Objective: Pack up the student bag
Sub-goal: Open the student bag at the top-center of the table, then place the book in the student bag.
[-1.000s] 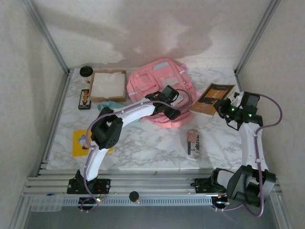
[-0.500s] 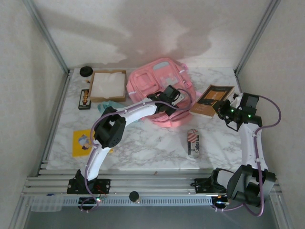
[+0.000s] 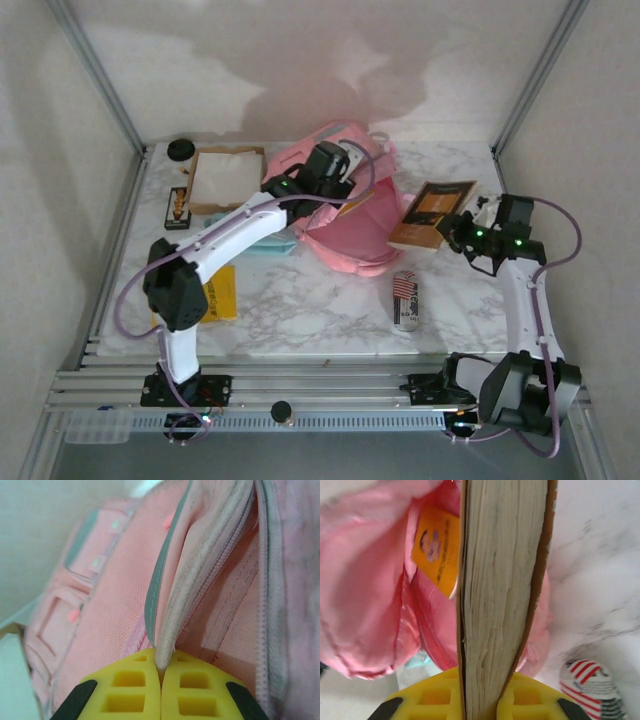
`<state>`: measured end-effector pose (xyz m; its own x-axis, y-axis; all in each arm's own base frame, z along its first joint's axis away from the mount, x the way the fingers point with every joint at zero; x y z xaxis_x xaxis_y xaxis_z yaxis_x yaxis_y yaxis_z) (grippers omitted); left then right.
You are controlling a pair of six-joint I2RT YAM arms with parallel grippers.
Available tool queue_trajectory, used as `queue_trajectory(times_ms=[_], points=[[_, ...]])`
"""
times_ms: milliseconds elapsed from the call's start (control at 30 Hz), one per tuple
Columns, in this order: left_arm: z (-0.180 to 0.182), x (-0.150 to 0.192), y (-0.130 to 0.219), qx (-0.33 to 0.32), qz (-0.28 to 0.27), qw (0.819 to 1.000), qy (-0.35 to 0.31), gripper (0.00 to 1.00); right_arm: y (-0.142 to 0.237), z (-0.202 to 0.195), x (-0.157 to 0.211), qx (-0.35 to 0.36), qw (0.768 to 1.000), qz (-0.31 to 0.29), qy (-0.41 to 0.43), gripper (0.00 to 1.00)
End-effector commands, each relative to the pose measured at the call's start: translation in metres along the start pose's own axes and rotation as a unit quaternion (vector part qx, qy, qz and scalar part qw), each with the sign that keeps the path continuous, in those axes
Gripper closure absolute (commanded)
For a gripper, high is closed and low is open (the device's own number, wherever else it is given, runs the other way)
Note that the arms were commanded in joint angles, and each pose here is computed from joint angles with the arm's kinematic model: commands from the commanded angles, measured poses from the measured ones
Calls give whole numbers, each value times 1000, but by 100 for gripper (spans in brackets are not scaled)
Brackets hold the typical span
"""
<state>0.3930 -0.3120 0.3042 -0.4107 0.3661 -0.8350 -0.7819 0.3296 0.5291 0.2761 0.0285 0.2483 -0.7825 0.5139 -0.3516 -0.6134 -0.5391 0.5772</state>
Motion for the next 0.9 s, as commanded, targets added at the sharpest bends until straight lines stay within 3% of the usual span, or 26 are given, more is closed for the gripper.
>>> queue_trajectory(times_ms=[0, 200, 433, 533, 633, 733, 867], points=[[11, -40, 43, -5, -82, 996, 40, 100, -14, 40, 14, -97, 994, 37, 42, 100], [10, -38, 46, 6, -74, 997, 33, 100, -68, 69, 43, -179, 975, 110, 76, 100], [1, -24, 47, 44, -72, 995, 46, 100, -138, 56, 29, -197, 969, 131, 70, 100], [-1, -23, 49, 57, -77, 994, 56, 100, -171, 51, 16, -175, 970, 142, 91, 95], [-2, -24, 49, 62, -82, 993, 62, 100, -197, 39, 7, -136, 974, 146, 104, 81], [-3, -24, 48, 63, -84, 992, 66, 100, -206, 25, -4, -78, 982, 127, 119, 50], [0, -23, 43, 49, -82, 993, 69, 100, -195, 11, -13, 21, 987, 103, 123, 22]])
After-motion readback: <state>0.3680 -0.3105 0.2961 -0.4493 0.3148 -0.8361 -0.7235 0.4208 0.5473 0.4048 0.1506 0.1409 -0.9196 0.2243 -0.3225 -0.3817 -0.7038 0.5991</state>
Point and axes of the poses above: each hand's point on the last joint's axis, 136 mm out from that joint toward the fingers, its own y axis back along the fingers, its own z axis along the line the jaws close on, x = y × z, the point moved 6 cm from there along y, back along the fingers, and after that the axes turned 5 degrees about y, right-handed, at the moved point
